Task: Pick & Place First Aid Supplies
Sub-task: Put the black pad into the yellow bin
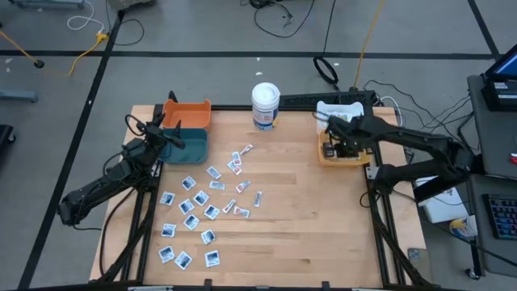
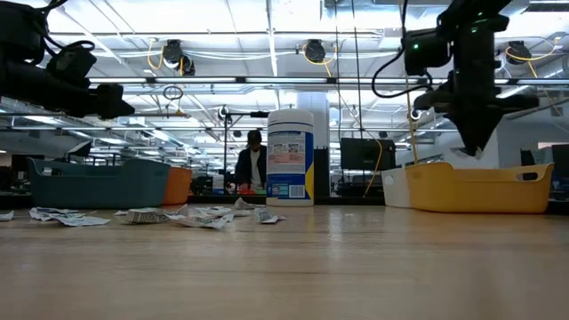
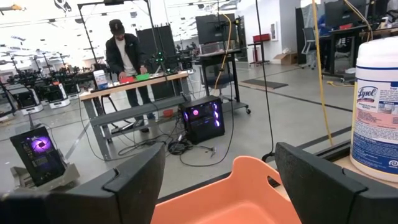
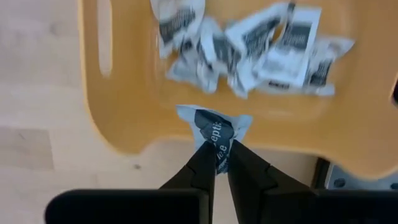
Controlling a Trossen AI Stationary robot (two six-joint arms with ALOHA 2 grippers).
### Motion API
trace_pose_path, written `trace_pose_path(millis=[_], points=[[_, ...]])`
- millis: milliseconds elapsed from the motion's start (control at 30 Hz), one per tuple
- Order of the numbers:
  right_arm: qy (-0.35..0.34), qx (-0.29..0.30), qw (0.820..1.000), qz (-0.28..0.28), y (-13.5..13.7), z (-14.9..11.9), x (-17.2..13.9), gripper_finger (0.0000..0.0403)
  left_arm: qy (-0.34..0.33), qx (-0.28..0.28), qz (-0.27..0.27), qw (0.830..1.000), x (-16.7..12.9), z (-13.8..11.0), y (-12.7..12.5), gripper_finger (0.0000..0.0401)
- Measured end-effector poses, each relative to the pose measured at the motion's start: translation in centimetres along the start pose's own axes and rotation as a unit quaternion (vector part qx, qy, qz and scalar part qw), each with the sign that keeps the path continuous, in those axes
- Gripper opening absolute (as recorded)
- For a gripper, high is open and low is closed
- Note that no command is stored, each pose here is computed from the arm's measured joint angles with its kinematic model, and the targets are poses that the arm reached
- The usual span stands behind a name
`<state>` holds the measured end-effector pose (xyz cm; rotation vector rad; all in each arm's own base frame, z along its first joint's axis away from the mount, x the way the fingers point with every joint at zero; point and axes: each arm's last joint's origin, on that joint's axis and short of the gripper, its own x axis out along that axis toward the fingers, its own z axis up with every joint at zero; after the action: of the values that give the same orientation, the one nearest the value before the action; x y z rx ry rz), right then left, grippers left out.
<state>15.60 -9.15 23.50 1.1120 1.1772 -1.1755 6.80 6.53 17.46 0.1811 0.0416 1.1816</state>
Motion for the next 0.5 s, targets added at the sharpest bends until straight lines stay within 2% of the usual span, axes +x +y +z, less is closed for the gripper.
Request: trace_pose_path(millis=[233, 500], points=[[-0.003, 0.015, 1.000, -0.001, 0.2, 3.1, -0.6, 0.0027, 0.000, 0.000, 0.000, 1.000, 0.0, 0.0, 0.0, 0.0308], [0.005, 0.017, 1.000, -0.009, 1.3, 4.5, 1.9, 0.0025, 0.000, 0.000, 0.000, 1.000, 0.0, 0.0, 0.0, 0.0308]])
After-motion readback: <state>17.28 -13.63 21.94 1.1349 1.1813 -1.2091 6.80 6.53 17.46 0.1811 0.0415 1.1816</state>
